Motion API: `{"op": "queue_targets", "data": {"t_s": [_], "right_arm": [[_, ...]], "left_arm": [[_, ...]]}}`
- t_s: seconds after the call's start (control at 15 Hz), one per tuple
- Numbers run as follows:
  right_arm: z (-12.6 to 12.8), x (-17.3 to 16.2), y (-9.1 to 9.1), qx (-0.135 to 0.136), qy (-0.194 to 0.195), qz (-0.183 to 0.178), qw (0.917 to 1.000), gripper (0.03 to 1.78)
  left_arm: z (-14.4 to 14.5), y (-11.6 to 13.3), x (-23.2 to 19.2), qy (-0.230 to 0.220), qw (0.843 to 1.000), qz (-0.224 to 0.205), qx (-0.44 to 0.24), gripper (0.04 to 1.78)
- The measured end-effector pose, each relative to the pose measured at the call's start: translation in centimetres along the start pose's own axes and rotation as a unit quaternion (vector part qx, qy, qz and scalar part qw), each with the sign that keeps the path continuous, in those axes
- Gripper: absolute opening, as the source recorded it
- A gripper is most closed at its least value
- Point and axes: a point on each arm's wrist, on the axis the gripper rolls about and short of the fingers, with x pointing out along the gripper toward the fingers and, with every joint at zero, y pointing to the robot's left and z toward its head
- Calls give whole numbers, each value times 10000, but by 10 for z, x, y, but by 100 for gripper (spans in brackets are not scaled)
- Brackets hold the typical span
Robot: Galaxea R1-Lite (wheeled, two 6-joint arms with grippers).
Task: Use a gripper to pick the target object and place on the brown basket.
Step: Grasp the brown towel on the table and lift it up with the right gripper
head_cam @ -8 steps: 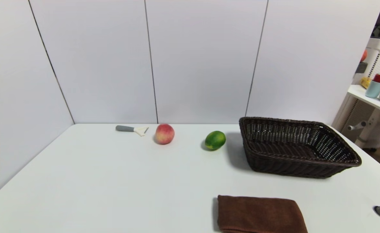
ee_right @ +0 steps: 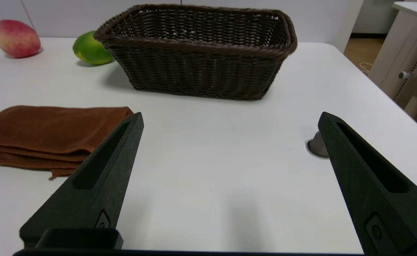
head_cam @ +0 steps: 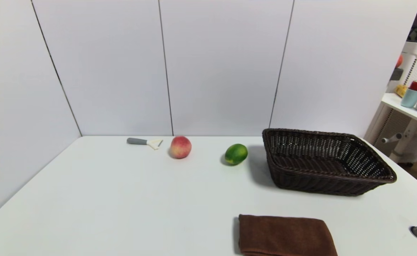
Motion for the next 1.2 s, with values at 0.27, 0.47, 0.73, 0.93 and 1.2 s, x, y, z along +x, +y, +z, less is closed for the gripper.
{"op": "queue_targets", "data": {"t_s": [0.27,0.47,0.73,0.93,1.2], "right_arm": [[70,17,-1,-576,37,336,9978,170],[125,44,3,-1497,19,1312,9800,170],[164,85,15,-2557,326,3489,9010,170],[163,110,28,-2920,1169,4457,8381,170],[149,149,49,-3211,2141,4558,8020,170]], "left_arm": [[0,0,0,0,10000,0,-2,169],[0,0,0,0,10000,0,-2,169],[0,0,0,0,10000,0,-4,169],[0,0,0,-2,10000,0,-2,169],[0,0,0,0,10000,0,-6,169]]}}
